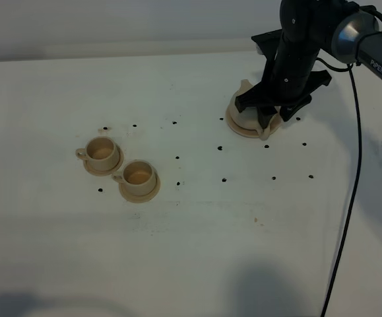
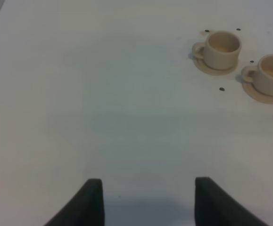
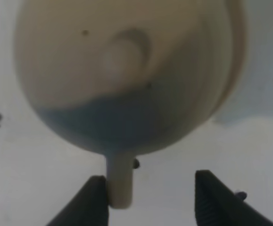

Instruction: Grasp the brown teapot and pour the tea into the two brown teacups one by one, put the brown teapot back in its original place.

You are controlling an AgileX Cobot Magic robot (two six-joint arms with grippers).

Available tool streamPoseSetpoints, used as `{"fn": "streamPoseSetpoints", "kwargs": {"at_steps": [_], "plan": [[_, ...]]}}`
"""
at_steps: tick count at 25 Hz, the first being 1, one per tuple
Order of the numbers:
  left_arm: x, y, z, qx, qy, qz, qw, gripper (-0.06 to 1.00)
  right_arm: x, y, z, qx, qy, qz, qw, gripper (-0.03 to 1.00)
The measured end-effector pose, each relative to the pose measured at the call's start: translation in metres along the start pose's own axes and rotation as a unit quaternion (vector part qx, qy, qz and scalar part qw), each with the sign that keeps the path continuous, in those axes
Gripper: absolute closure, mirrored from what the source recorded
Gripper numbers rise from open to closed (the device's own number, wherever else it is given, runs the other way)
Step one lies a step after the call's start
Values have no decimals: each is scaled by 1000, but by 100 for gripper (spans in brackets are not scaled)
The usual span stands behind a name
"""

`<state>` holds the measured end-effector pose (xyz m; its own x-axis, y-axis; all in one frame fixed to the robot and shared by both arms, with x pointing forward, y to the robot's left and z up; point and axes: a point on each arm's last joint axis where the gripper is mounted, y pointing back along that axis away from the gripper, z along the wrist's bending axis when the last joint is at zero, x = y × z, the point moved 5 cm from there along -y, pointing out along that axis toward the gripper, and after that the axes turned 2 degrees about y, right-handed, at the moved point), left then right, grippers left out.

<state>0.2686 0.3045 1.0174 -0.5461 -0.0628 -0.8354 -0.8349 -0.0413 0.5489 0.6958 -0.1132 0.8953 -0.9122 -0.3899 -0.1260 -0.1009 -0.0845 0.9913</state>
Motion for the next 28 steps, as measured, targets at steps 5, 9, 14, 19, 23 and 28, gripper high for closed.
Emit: {"fn": "streamPoseSetpoints", "kwargs": {"at_steps": [5, 9, 14, 19, 23, 28], "plan": [[0, 0, 0, 0, 0, 0, 1000, 53, -1, 0, 1, -2, 17, -4, 1000, 56], [0, 0, 0, 0, 0, 0, 1000, 53, -3, 0, 4, -12, 38, -10, 999, 56], [0, 0, 0, 0, 0, 0, 1000, 53, -3, 0, 3, -9, 61, -10, 998, 56], [0, 0, 0, 0, 0, 0, 1000, 53, -3, 0, 1, -3, 78, -10, 997, 56], [0, 0, 0, 0, 0, 0, 1000, 53, -4, 0, 1, -1, 80, -14, 997, 56], [0, 0, 0, 0, 0, 0, 1000, 53, -5, -7, 0, -1, 86, -13, 996, 56]]}}
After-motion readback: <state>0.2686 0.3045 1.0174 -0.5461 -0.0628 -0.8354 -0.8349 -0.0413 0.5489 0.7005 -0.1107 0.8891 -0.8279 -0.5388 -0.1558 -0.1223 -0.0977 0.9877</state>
